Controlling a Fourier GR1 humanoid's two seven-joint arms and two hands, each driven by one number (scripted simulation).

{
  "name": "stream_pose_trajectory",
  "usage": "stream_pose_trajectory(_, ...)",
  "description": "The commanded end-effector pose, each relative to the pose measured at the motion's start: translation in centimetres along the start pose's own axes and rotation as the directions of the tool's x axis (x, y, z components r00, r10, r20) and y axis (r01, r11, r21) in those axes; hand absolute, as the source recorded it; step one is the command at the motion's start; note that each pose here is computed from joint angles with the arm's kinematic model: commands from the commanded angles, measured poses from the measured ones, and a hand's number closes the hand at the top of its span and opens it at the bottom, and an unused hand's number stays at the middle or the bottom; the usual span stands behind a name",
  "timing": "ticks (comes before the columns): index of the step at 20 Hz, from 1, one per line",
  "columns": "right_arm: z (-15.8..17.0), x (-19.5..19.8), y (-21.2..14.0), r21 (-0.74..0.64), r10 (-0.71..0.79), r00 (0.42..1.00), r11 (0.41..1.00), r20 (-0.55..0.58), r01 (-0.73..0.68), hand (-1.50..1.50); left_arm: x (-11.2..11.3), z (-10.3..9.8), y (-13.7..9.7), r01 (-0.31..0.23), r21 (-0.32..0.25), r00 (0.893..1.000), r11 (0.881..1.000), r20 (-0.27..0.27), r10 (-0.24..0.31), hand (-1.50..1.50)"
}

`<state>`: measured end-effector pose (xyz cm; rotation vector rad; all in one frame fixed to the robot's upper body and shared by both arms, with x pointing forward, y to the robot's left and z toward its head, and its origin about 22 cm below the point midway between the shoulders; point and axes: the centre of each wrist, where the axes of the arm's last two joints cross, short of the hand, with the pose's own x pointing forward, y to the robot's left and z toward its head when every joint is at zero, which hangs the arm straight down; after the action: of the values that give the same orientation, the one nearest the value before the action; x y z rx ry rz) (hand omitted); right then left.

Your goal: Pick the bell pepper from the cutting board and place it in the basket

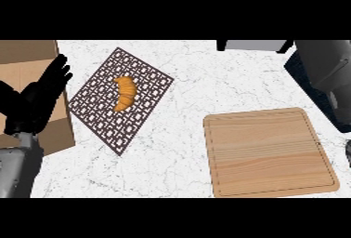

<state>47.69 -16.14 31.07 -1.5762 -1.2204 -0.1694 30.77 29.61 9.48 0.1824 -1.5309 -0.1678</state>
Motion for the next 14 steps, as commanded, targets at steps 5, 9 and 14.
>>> stream_pose_trajectory(5, -5.6, -3.4, -1.2, -0.112, 0.049, 0.985, 0.991, -0.164, -0.068, 1.5, -3.9, 1.2, -0.3, -0.043, 0.004, 0.992, 0.999, -0.121, 0.044, 0.0)
stream_pose_trajectory(9, -5.4, -6.5, 1.3, -0.074, 0.081, 0.98, 0.993, -0.182, -0.095, 1.5, -4.1, 1.3, 0.3, -0.048, 0.03, 0.99, 0.998, -0.133, 0.052, 0.0)
stream_pose_trajectory(14, -6.4, -9.3, 2.2, -0.082, 0.099, 0.981, 0.99, -0.164, -0.114, 1.5, -3.8, 0.8, 0.8, -0.029, 0.024, 0.992, 0.999, -0.124, 0.031, 0.0)
